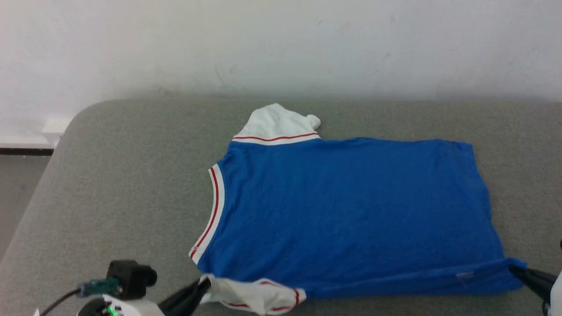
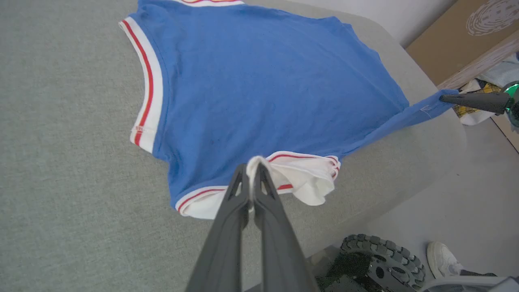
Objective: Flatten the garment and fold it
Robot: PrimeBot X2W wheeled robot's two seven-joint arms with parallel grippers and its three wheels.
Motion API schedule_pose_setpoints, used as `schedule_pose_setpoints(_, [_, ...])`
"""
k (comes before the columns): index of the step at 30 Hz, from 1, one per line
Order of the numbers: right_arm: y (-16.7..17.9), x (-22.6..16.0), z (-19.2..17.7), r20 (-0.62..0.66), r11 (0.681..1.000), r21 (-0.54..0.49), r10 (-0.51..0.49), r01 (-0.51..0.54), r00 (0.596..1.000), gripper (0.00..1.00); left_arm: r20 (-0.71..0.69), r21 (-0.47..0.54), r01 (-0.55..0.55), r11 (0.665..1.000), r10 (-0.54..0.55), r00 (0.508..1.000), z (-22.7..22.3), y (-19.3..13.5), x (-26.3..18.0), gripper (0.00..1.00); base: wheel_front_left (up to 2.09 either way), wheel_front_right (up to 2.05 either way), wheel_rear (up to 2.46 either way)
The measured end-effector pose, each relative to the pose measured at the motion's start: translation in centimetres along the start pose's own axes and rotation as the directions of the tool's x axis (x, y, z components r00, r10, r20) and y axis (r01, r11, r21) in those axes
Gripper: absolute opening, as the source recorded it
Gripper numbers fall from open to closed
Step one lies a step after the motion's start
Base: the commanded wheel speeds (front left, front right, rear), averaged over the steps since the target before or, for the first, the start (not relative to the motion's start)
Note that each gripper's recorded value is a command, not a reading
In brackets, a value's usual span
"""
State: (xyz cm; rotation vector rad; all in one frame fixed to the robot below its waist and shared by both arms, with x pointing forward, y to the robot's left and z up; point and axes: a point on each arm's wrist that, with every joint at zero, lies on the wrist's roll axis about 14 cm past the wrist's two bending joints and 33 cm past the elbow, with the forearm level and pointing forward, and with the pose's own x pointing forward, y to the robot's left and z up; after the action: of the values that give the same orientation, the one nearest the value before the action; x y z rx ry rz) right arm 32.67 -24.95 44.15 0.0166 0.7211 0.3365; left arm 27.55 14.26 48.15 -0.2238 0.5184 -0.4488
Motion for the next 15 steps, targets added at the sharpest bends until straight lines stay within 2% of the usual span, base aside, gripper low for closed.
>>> schedule_pose_setpoints(6, [-1.2,2.2,3.7,0.091,0.999,-0.020,-0.037,0.039,0.995,0.00,0.169,0.055,-0.048,0.997,0.038,0.985,5.6,2.1,3.8,0.00,0.00,0.00,0.00])
schedule_pose_setpoints(15, [-2.8,6.4,4.3,0.058,0.996,-0.020,-0.084,0.085,0.995,0.00,0.181,0.110,-0.092,0.990,0.071,0.981,7.8,5.2,9.6,0.00,0.00,0.00,0.00])
